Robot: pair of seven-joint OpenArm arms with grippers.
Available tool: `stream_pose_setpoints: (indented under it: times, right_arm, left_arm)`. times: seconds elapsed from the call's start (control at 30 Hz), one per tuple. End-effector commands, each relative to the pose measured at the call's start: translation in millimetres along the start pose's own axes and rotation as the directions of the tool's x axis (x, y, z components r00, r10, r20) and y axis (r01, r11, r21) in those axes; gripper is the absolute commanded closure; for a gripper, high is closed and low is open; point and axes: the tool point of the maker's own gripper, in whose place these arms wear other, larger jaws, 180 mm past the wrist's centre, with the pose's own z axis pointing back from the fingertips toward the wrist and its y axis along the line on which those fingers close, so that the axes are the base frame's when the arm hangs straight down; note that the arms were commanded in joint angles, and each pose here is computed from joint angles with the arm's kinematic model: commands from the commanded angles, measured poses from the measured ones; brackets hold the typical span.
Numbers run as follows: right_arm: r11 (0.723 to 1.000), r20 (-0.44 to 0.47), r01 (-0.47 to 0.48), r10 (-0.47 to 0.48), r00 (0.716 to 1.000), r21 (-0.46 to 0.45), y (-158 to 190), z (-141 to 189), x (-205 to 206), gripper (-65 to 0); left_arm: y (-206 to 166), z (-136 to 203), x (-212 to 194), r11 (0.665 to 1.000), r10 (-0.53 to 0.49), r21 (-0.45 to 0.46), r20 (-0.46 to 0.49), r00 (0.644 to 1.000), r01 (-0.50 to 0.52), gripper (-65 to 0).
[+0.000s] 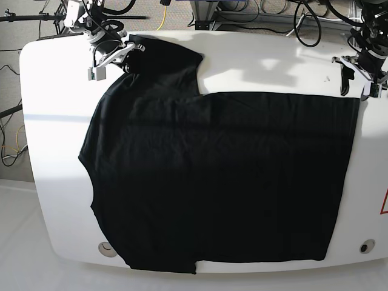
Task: Fold the T-shirt properly
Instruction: 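Grasp the shirt's shoulder corners with the right and left grippers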
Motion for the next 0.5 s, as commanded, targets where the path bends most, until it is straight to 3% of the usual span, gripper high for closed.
stream_pose_setpoints:
  times: [0.0,0.47]
  right_arm:
    - [1.000,-0.024,-0.007,0.006,1.000,-0.015,-3.6,1.3,-3.2,-2.0]
    - [1.000,-0.035,-0.016,0.016,0.999,0.000,1.6,0.3,-2.3,-0.7]
  left_arm:
    - [13.0,2.4,12.1,1.000,-0.013,0.016,0.035,0.999,0.013,-34.5]
    - [21.4,-4.4,24.8,1.000,-0.026,-0.015,0.055,0.998,0.027,-34.6]
